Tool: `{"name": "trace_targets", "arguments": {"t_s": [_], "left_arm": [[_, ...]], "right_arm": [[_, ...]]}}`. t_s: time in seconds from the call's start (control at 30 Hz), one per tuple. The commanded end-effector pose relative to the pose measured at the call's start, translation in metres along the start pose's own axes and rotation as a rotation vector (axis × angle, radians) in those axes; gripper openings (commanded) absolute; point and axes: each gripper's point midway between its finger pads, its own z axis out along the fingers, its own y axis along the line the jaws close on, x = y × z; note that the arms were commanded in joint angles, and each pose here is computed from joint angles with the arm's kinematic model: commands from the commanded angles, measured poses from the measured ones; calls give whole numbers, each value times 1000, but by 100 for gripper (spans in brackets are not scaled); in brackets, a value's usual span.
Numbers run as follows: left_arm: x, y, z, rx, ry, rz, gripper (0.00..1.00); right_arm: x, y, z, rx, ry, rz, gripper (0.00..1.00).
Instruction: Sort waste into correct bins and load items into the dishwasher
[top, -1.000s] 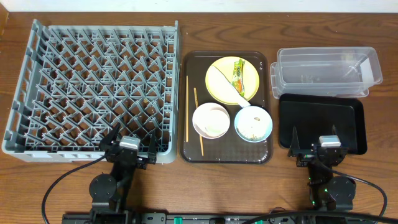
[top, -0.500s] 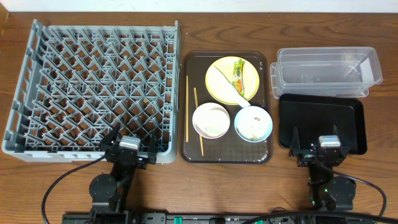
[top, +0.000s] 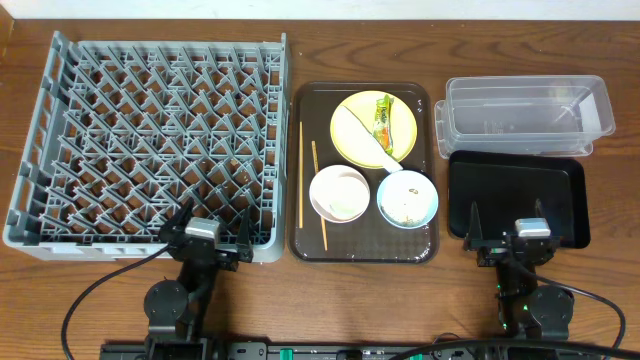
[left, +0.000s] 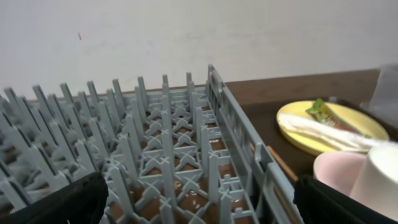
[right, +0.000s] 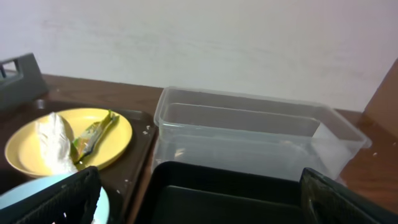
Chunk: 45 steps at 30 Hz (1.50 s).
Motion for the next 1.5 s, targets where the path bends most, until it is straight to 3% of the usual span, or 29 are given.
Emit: {"name": "trace_targets", "arguments": {"t_s": [0.0,0.37,0.57,0.83,1.0,1.17,1.47], "left_arm": [[3,3,0,-16,10,-90,98],[-7,4,7,-24,159,-142,98],[-41,7,22,-23,298,-165,98],[-91,-32,42,231,359,-224,98],[-105,-34,46,232,383,-305,98],[-110,-37,42,250,368,-317,98],[-121,-64,32,395,391,-504,98]], "right_arm": [[1,-9,0,50,-1,129,99],[-9,-16,-5,87,20,197,99],[-26,-20,-9,105,87,193,99],[-32,-20,8,108,228,186,99],[-30,-18,24,95,369,179,99],[-28,4,34,-61,523,67,99],[-36,21,42,-161,540,98,99]]}}
